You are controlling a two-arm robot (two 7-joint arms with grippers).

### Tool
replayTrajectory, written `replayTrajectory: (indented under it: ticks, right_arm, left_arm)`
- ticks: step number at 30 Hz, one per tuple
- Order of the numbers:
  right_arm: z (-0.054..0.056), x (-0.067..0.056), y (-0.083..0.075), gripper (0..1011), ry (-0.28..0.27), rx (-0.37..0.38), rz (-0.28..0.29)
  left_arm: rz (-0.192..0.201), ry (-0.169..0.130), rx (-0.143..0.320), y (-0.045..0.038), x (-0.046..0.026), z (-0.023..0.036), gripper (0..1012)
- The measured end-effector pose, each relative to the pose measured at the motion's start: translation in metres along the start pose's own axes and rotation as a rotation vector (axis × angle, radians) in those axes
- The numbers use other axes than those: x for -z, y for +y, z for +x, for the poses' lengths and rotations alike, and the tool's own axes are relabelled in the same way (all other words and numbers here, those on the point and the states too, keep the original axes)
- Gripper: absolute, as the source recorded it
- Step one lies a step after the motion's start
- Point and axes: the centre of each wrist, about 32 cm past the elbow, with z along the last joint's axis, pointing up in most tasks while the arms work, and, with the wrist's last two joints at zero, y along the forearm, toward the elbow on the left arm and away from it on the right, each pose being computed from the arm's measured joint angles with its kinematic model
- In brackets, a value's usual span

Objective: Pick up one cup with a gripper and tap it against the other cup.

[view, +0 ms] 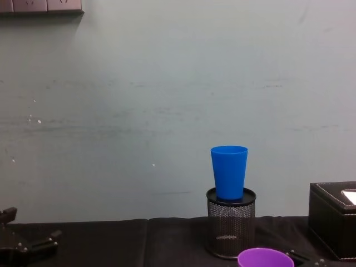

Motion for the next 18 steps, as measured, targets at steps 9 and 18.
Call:
replayTrajectory:
  ticks: [9,18]
  right_arm:
    - [0.0001,-0.0003,0.0001,774,0.001,0.0,0.001]
    - [-0.0003,-0.0058,-0.0008,747,-0.014,0.003,0.004]
  left_arm:
    - [0.0,0.0,0.0,0.0,0.0,0.0,1000]
    - [0.0,0.0,0.0,0.0,0.0,0.0,1000]
